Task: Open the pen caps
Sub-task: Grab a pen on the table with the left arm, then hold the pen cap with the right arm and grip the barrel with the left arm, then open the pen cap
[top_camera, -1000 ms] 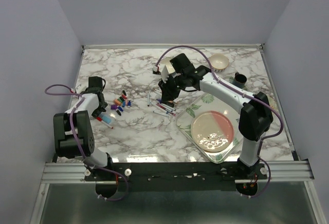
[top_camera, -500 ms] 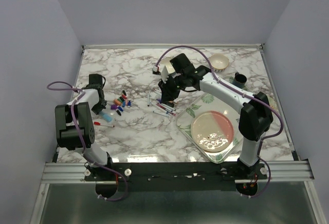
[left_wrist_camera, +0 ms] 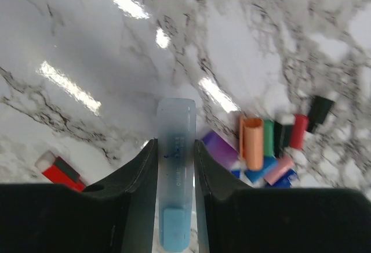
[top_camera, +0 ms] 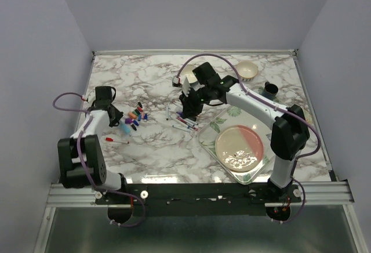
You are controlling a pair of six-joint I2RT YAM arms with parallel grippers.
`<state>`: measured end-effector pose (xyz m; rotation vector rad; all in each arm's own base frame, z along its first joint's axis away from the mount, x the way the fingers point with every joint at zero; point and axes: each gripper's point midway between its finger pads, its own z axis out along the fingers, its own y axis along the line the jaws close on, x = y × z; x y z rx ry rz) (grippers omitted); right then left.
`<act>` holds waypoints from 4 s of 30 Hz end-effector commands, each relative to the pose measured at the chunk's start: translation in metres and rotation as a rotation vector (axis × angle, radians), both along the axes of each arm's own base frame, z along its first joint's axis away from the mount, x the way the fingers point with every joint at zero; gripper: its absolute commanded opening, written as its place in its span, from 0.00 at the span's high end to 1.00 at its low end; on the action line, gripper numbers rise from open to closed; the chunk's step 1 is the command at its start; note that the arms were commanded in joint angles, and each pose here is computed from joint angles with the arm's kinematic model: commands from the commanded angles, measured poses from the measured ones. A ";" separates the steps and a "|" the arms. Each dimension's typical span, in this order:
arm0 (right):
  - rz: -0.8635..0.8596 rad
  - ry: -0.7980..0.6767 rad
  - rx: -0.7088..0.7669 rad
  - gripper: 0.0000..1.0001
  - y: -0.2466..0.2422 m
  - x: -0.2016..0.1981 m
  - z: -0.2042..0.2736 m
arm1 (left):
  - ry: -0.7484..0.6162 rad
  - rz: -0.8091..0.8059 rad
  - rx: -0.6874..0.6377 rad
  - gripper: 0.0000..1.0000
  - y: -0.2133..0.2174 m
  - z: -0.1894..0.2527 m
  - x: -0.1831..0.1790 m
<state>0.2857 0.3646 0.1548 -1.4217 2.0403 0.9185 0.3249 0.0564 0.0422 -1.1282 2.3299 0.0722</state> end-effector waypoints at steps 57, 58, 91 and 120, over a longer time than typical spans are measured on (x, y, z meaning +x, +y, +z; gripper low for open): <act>0.006 0.202 -0.001 0.94 0.060 -0.080 -0.025 | -0.760 -0.078 -0.496 1.00 -0.205 0.125 -0.079; 0.005 0.204 -0.001 0.99 0.060 -0.080 -0.024 | -0.763 -0.078 -0.499 1.00 -0.204 0.124 -0.080; 0.150 0.252 0.095 0.62 0.058 -0.100 -0.001 | -0.828 -0.163 -0.556 1.00 -0.217 0.137 -0.079; 0.041 0.282 0.011 0.99 0.061 -0.081 -0.036 | -0.878 -0.051 -0.192 1.00 -0.061 0.185 -0.026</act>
